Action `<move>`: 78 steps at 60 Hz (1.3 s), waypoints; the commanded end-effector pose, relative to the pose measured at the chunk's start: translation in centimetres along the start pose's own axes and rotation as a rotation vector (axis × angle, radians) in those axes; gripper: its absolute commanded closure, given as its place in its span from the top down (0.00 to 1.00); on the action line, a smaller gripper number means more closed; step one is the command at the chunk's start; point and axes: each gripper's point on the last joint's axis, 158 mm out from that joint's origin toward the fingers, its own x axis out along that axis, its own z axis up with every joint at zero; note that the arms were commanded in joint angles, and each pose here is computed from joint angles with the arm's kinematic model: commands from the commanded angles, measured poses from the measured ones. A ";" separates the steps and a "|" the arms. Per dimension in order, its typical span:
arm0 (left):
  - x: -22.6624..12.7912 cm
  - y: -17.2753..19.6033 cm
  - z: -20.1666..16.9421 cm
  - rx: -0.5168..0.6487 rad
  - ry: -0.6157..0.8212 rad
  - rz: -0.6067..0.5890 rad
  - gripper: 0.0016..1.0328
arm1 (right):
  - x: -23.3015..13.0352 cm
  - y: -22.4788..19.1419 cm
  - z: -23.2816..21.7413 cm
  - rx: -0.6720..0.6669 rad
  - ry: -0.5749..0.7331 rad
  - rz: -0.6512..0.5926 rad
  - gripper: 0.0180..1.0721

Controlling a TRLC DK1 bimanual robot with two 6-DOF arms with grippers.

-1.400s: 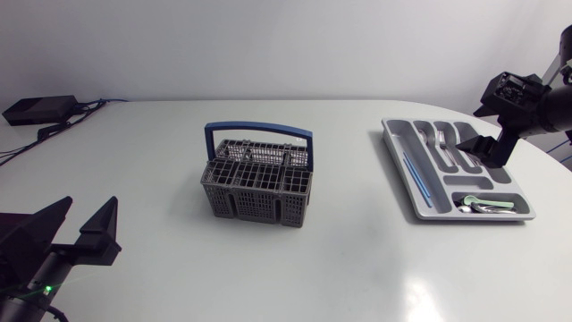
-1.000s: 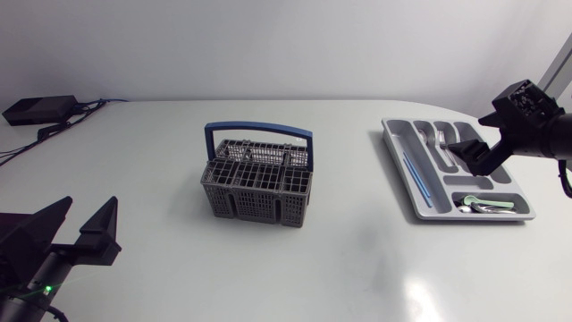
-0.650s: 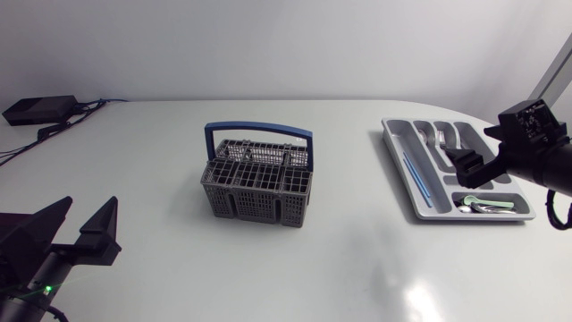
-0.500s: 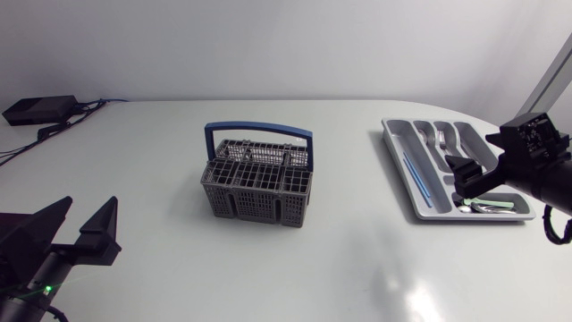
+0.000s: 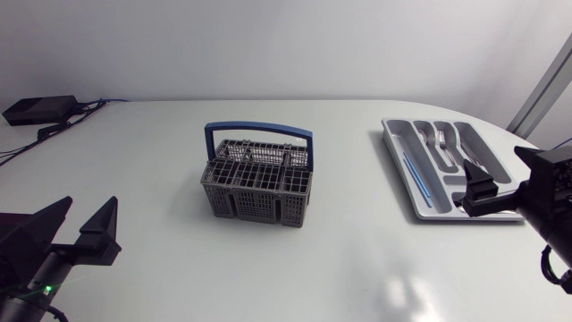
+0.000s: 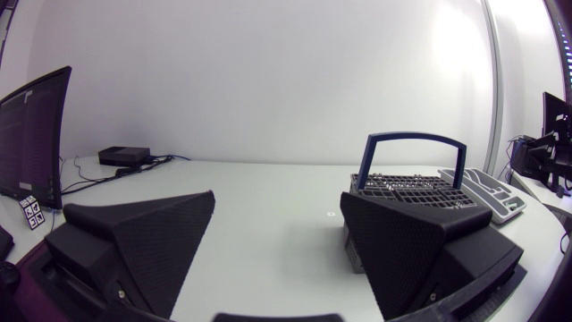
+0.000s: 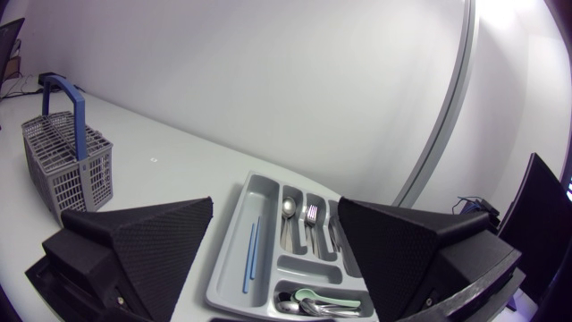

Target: Unload the cutlery basket into the drawer organizer.

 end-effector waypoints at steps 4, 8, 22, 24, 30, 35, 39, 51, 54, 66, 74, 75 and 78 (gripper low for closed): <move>0.1 0.1 -0.6 0.021 0.000 0.000 0.96 | -1.1 -0.1 0.0 0.032 -0.037 -0.028 0.96; 0.1 0.1 -0.6 0.021 0.000 0.000 0.96 | -1.8 -0.1 -0.1 0.037 -0.061 -0.044 0.96; 0.1 0.1 -0.6 0.021 0.000 0.000 0.96 | -2.9 1.1 -0.8 0.109 -0.074 -0.028 0.96; 0.1 0.1 -0.6 0.021 0.000 0.000 0.96 | -3.1 1.3 -0.9 0.119 -0.076 -0.026 0.96; 0.1 0.1 -0.6 0.021 0.000 0.000 0.96 | -3.5 1.7 -1.2 0.148 -0.080 -0.019 0.96; 0.1 0.1 -0.6 0.021 0.000 0.000 0.96 | -3.8 2.2 -1.6 0.175 -0.084 -0.013 0.96; 0.1 0.1 -0.6 0.021 0.000 0.000 0.96 | -4.1 2.5 -1.8 0.195 -0.087 -0.008 0.96; 0.1 0.1 -0.6 0.021 0.000 0.000 0.96 | -4.7 3.4 -2.7 0.258 -0.096 0.008 0.96; 0.1 0.1 -0.6 0.021 0.000 0.000 0.96 | -4.8 3.6 -2.9 0.274 -0.098 0.012 0.96; 0.1 0.1 -0.6 0.021 0.000 0.000 0.96 | -5.1 4.5 -3.8 0.337 -0.106 0.028 0.96; 0.1 0.1 -0.6 0.021 0.000 0.000 0.96 | -5.1 4.5 -3.8 0.338 -0.106 0.028 0.96; 0.1 0.1 -0.6 0.021 0.000 0.000 0.96 | -5.1 4.5 -3.8 0.338 -0.106 0.028 0.96; 0.1 0.1 -0.6 0.021 0.000 0.000 0.96 | -5.1 4.5 -3.8 0.338 -0.106 0.028 0.96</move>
